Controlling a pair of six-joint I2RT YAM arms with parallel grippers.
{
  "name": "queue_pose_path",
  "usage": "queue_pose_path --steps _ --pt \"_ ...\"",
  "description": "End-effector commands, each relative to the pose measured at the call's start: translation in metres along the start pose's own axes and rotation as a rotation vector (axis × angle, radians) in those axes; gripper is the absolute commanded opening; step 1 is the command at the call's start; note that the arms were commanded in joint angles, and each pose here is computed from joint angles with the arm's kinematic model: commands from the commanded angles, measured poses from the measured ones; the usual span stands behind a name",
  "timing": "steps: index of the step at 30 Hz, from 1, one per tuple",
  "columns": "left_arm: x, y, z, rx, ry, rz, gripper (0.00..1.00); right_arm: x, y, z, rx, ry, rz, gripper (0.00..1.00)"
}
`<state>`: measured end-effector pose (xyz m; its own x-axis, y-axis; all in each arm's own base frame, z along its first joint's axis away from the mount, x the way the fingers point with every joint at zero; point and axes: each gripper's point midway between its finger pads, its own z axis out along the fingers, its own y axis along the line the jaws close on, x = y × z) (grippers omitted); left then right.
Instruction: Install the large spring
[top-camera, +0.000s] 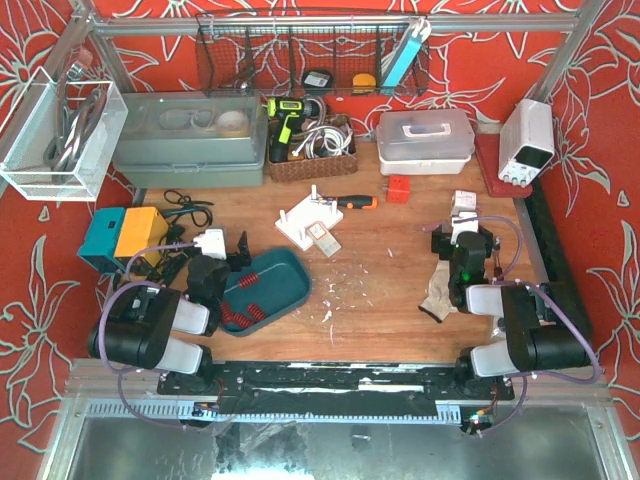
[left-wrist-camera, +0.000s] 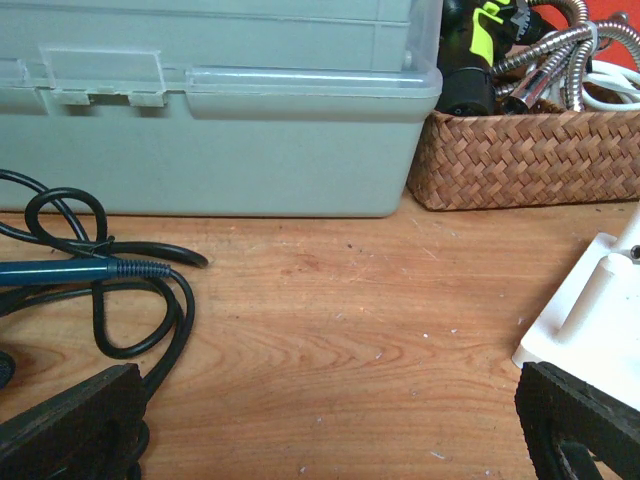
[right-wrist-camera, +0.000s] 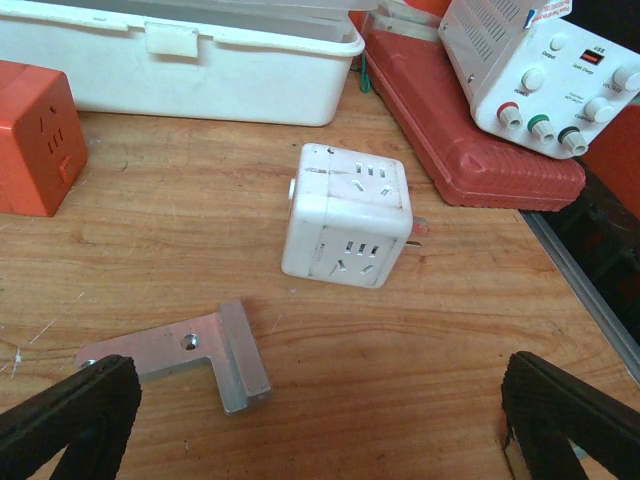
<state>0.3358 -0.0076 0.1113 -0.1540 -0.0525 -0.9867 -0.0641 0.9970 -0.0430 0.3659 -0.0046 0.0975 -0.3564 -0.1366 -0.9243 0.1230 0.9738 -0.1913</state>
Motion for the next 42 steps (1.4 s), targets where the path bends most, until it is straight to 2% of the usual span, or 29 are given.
queue_pose_path --steps 1,9,13,18,21,23,26,27,30,33,36,39,42 --pt "-0.011 0.001 0.003 -0.004 -0.033 0.006 1.0 0.001 -0.002 -0.001 0.006 -0.006 0.009 0.99" --pt "-0.01 0.0 0.003 0.001 -0.027 0.01 1.0 -0.002 -0.001 -0.002 0.003 -0.017 0.01 0.99" --pt "-0.017 0.001 0.011 -0.02 0.004 0.008 1.0 -0.032 0.004 -0.009 -0.06 0.021 -0.035 0.99" --pt "-0.058 0.001 0.026 -0.057 0.088 -0.037 1.0 -0.103 -0.008 -0.032 -0.065 -0.051 0.084 0.99" --pt "-0.09 0.001 0.028 -0.078 0.117 -0.102 1.0 -0.131 -0.008 -0.048 -0.105 -0.035 0.186 0.99" --pt "-0.11 -0.006 0.025 -0.045 0.129 -0.145 1.0 -0.136 -0.01 -0.058 -0.118 0.045 0.272 0.99" --pt "-0.141 -0.023 0.014 0.046 0.132 -0.22 1.0 -0.13 -0.025 -0.072 -0.03 0.183 0.447 0.99" --pt "-0.151 -0.025 0.008 0.056 0.131 -0.256 1.0 -0.13 -0.025 -0.075 -0.031 0.199 0.462 0.99" --pt "-0.171 -0.021 -0.014 0.031 0.152 -0.37 1.0 -0.133 -0.002 -0.076 -0.174 0.211 0.467 0.99" --pt "-0.179 -0.044 -0.037 0.188 0.175 -0.336 1.0 -0.135 0.032 -0.082 -0.37 0.242 0.464 0.99" --pt "-0.182 -0.068 -0.059 0.347 0.172 -0.369 1.0 -0.129 0.058 -0.089 -0.519 0.284 0.453 0.99" --pt "-0.178 -0.091 -0.077 0.511 0.176 -0.452 1.0 -0.12 0.078 -0.092 -0.607 0.287 0.435 0.96" --pt "-0.156 -0.106 -0.082 0.599 0.244 -0.549 1.0 -0.108 0.094 -0.092 -0.621 0.31 0.381 0.95"
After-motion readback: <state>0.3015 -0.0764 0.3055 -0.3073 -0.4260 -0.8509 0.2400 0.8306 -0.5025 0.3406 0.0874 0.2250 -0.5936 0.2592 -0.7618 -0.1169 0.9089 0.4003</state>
